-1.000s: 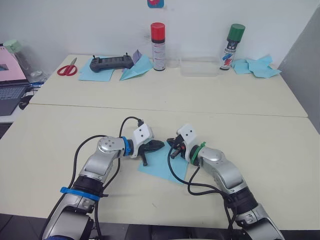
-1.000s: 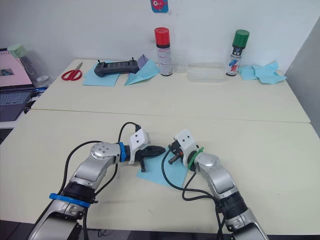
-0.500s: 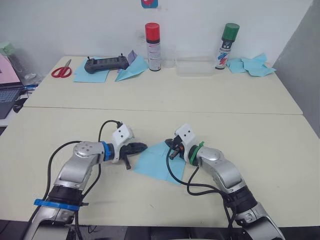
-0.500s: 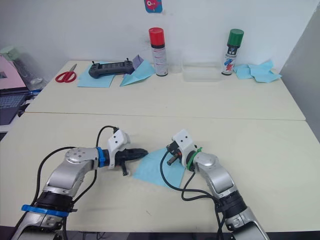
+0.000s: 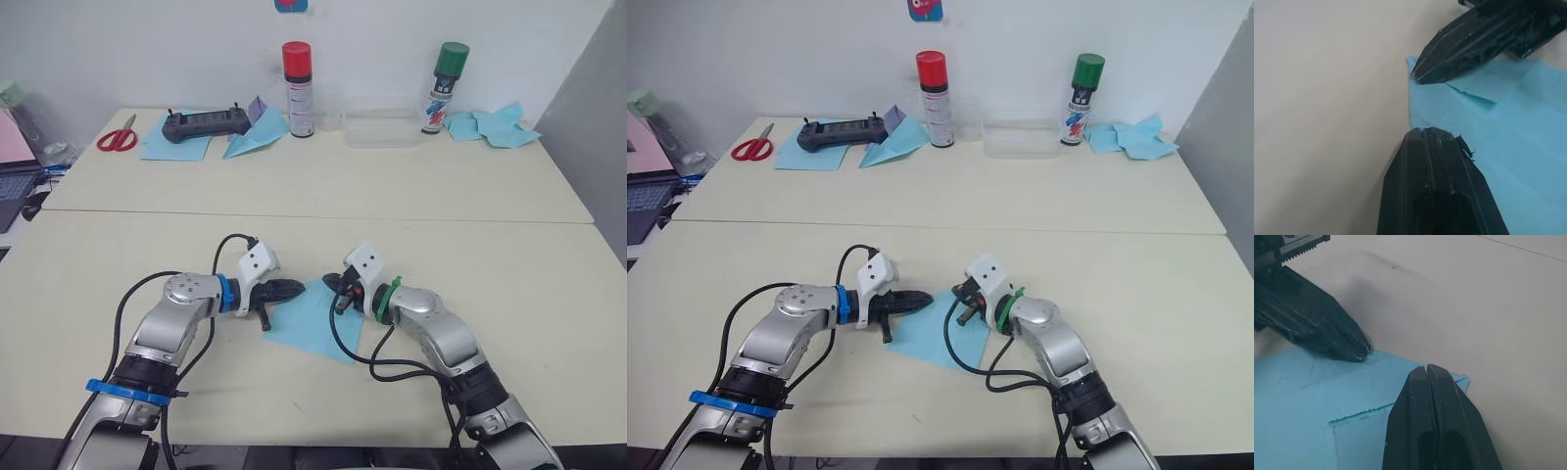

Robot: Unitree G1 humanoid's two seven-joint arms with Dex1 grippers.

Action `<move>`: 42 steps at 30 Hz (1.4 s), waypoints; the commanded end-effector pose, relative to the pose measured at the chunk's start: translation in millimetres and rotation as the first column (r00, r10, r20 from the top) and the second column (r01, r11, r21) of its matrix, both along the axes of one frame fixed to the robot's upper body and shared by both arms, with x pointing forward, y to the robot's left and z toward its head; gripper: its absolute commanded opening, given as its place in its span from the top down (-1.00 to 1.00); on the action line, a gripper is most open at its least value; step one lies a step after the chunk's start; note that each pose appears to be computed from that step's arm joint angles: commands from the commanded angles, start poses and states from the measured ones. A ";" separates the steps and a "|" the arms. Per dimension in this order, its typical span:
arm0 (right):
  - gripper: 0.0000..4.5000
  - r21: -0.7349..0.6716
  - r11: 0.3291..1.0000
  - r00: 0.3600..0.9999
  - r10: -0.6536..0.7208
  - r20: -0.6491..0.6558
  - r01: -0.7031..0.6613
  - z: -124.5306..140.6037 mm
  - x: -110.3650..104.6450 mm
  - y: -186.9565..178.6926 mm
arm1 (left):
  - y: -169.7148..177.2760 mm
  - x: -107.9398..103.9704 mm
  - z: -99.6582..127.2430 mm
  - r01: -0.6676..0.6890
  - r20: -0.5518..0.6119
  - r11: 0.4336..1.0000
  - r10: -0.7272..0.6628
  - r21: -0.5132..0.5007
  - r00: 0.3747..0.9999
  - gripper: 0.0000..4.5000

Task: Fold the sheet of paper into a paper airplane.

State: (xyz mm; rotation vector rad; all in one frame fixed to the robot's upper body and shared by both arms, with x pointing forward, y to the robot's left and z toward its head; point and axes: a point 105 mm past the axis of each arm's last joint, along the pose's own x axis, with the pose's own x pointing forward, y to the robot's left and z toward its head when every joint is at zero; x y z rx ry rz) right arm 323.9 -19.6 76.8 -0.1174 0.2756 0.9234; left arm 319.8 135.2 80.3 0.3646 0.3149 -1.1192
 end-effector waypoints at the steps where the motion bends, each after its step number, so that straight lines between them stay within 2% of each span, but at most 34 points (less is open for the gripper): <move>1: 0.59 0.043 0.999 1.000 0.018 0.000 -0.018 23.1 -3.7 -15.2 | -0.4 -3.9 -17.2 0.026 -0.034 0.998 -0.025 0.050 0.999 1.00; 4: 0.12 0.072 0.997 0.999 0.011 -0.048 -0.008 37.5 -11.3 -34.9 | -4.0 -2.7 -19.1 0.034 -0.037 0.998 -0.032 0.047 0.999 1.00; 8: 0.12 0.158 0.987 0.963 0.006 -0.270 0.038 39.6 -33.9 -59.1 | -7.3 -2.1 -20.2 0.040 -0.037 0.998 -0.038 0.041 0.999 1.00; 13: 0.12 0.154 0.979 0.849 -0.035 -0.528 0.136 23.2 -56.4 -76.7 | -7.8 -1.8 -23.0 0.037 -0.027 0.998 -0.035 0.047 0.999 1.00; 16: 0.12 0.195 0.963 0.792 -0.031 -0.610 0.188 17.3 -59.8 -74.7 | -8.0 -3.3 -24.5 0.035 -0.026 0.998 -0.034 0.045 0.999 1.00; 25: 0.12 0.303 0.896 0.677 0.003 -0.736 0.325 4.2 -59.6 -63.2 | -10.1 -9.3 -25.8 0.024 -0.024 0.999 -0.023 0.033 0.999 1.00; 31: 0.12 0.397 0.836 0.644 0.071 -0.762 0.378 16.3 -51.6 -56.5 | -9.0 -11.4 -26.4 0.016 -0.022 0.999 -0.015 0.034 1.000 1.00; 42: 0.12 0.422 0.812 0.605 0.109 -0.789 0.404 26.0 -53.1 -50.2 | -7.1 -9.1 -24.1 0.015 -0.012 0.999 -0.014 0.043 1.000 1.00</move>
